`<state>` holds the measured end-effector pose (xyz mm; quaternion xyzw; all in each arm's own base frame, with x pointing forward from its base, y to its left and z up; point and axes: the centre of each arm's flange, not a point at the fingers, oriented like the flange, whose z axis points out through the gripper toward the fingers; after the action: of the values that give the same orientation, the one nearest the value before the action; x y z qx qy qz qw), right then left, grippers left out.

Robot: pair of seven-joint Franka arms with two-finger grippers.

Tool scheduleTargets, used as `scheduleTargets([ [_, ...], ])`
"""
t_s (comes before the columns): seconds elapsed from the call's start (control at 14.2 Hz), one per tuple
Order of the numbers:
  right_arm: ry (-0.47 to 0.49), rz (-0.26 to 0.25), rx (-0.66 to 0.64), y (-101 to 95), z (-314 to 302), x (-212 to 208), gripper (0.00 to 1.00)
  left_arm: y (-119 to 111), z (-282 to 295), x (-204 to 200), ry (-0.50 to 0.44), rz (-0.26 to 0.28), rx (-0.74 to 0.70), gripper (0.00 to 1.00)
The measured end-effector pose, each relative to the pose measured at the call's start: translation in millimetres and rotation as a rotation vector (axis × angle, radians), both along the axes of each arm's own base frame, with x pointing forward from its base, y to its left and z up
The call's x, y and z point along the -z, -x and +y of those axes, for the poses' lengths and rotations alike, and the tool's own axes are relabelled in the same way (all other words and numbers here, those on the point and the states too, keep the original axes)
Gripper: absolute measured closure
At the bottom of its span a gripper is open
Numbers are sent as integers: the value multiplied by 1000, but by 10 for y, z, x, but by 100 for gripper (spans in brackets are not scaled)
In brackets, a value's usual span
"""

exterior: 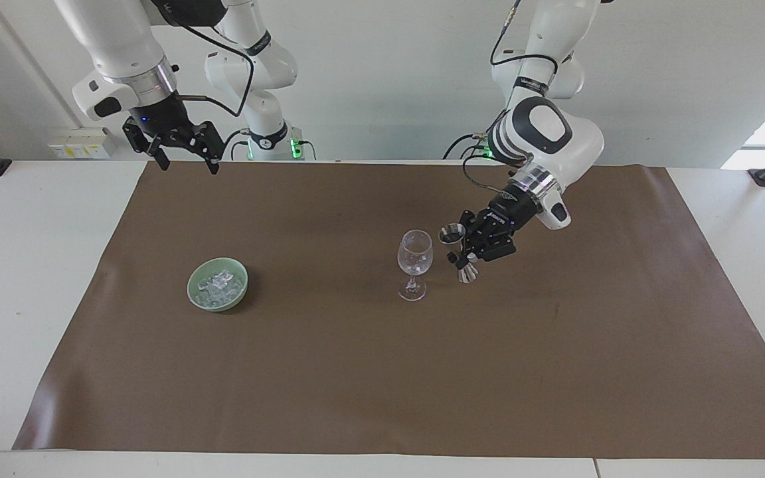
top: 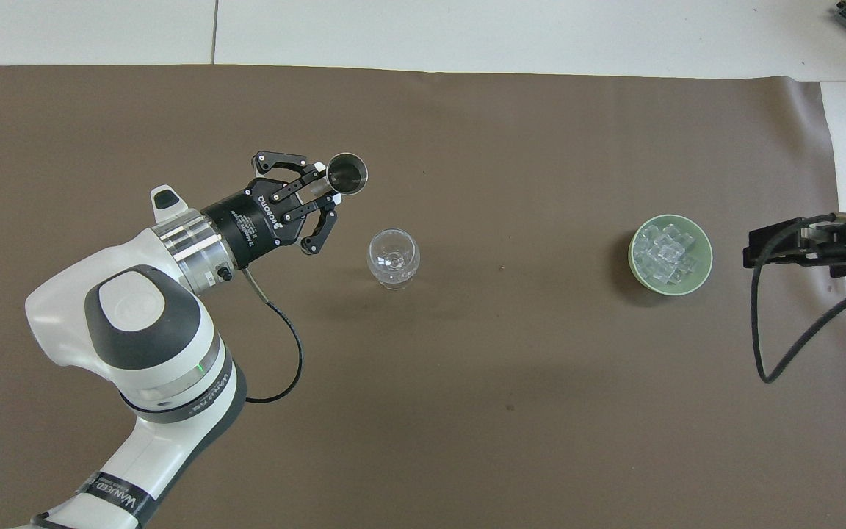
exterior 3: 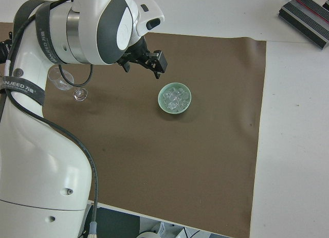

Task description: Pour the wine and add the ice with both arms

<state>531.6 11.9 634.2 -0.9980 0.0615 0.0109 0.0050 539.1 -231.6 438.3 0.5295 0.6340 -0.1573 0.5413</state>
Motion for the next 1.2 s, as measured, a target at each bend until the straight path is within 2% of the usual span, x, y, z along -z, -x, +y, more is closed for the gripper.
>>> scheduleTargets([
  [1.2,0,0,0,0,0,0,0,200,-211,131,-216,-233,140,79],
])
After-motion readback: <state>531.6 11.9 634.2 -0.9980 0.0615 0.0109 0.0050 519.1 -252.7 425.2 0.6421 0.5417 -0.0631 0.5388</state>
